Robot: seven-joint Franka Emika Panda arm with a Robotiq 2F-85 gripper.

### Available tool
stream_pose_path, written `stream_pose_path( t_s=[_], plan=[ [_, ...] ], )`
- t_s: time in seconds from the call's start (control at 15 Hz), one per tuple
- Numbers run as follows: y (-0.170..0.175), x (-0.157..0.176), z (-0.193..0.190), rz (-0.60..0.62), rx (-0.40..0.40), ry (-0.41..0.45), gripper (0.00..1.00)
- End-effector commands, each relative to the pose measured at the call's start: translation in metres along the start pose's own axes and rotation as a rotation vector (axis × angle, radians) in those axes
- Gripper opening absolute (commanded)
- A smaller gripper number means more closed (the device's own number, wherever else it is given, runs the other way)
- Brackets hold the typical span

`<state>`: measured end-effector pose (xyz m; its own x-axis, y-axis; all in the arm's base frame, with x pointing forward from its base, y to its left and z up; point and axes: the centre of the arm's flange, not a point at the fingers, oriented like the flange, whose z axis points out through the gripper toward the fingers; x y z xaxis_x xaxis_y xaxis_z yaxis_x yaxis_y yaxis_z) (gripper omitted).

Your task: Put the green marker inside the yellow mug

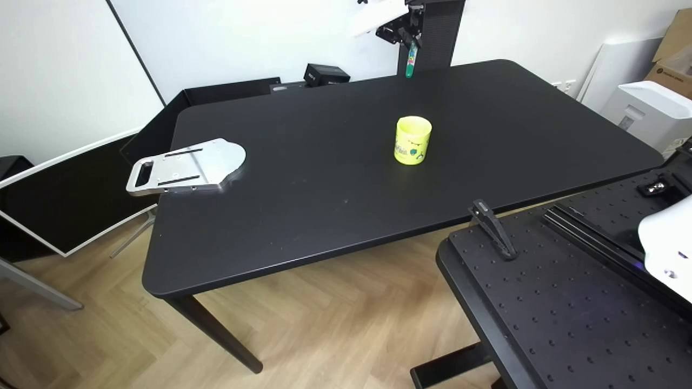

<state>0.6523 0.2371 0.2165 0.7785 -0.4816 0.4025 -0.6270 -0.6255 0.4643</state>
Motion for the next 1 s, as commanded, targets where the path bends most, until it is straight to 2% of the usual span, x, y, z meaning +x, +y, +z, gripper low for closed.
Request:
stream_pose_path(
  t_s=[0.0, 0.33, 0.4, 0.93],
  plan=[
    [0.001, 0.0, 0.0, -0.001, 0.0, 0.0, 0.23],
    [0.002, -0.001, 0.001, -0.002, -0.002, -0.001, 0.23],
    [0.002, -0.001, 0.001, -0.002, -0.002, -0.001, 0.06],
    [0.003, -0.044, 0.01, -0.082, -0.072, 0.03, 0.06]
  ],
)
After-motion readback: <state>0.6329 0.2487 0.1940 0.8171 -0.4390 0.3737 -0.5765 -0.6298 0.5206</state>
